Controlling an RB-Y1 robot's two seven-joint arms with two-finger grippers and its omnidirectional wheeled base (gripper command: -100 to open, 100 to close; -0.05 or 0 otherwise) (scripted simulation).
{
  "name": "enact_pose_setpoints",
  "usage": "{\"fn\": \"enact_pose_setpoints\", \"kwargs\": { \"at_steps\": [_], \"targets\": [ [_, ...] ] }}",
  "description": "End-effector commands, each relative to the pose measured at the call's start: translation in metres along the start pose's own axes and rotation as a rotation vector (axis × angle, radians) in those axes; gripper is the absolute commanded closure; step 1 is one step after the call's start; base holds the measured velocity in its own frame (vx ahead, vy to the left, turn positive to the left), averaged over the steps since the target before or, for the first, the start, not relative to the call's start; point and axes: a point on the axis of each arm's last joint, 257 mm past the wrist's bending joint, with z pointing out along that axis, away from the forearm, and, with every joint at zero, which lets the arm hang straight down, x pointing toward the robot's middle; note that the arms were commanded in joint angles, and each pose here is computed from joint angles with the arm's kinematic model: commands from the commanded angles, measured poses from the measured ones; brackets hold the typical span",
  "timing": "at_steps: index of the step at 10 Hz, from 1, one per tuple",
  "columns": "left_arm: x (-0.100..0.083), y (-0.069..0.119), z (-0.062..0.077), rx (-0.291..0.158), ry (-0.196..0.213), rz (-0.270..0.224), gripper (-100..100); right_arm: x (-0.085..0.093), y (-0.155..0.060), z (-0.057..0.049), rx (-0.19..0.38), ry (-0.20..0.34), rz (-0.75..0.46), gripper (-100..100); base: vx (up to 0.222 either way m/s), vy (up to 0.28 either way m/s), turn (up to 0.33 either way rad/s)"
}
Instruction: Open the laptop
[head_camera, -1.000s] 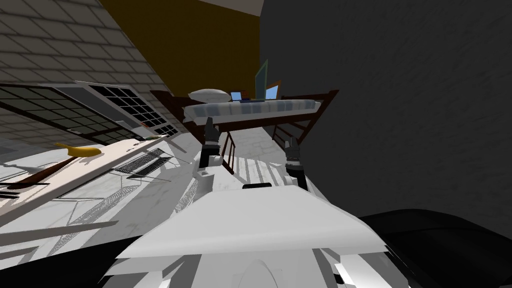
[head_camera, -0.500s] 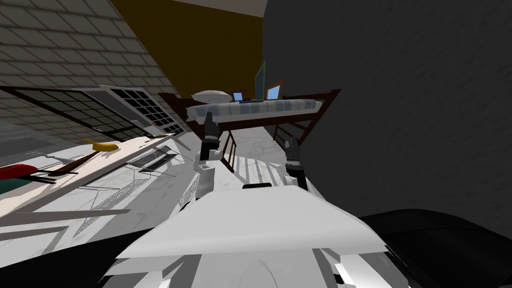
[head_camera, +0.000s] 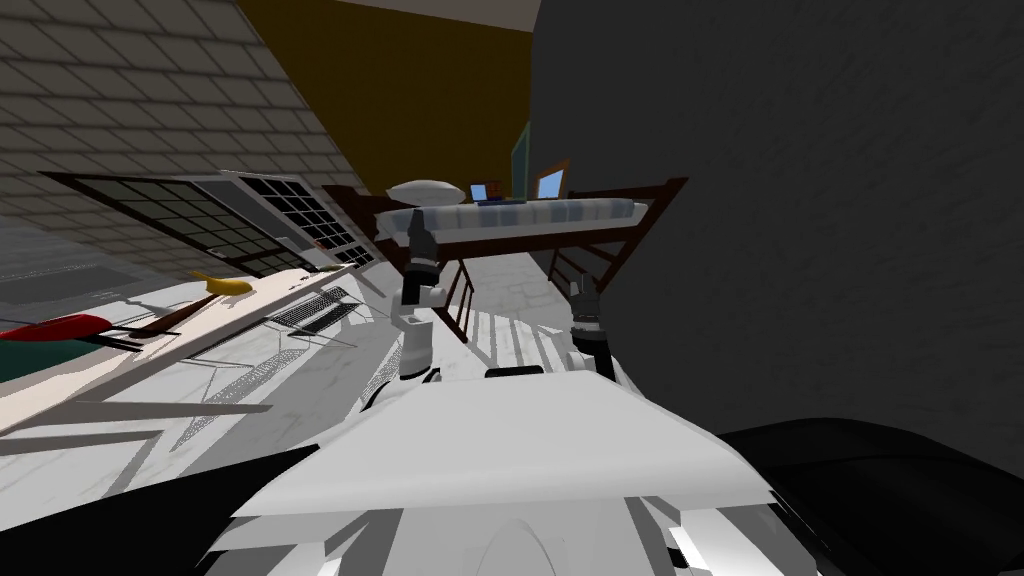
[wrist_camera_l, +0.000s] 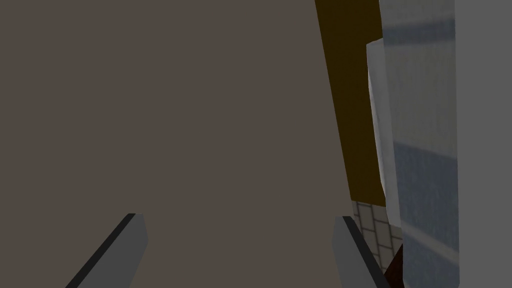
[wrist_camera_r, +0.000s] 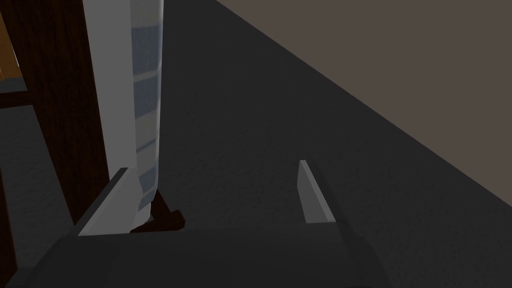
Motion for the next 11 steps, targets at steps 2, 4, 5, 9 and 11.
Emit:
{"fn": "enact_pose_setpoints", "kwargs": {
  "at_steps": [2, 4, 5, 9, 11],
  "targets": [
    [0.001, -0.008, 0.026, 0.004, -0.012, -0.005, -100, 0.000, 0.000, 0.000, 0.000, 0.000, 0.000, 0, -0.010, -0.059, 0.053],
    [0.000, 0.004, 0.041, -0.035, -0.018, -0.004, -100, 0.000, 0.000, 0.000, 0.000, 0.000, 0.000, 0, -0.008, -0.077, 0.112],
    [0.001, -0.011, 0.050, -0.006, -0.020, -0.011, -100, 0.000, 0.000, 0.000, 0.000, 0.000, 0.000, 0, -0.018, -0.041, -0.015],
    [0.003, 0.005, 0.079, -0.080, -0.028, -0.016, -100, 0.000, 0.000, 0.000, 0.000, 0.000, 0.000, 0, -0.003, -0.070, 0.078],
    [0.006, -0.018, 0.095, -0.039, -0.029, -0.029, -100, 0.000, 0.000, 0.000, 0.000, 0.000, 0.000, 0, -0.001, -0.062, 0.050]
  ]
}}
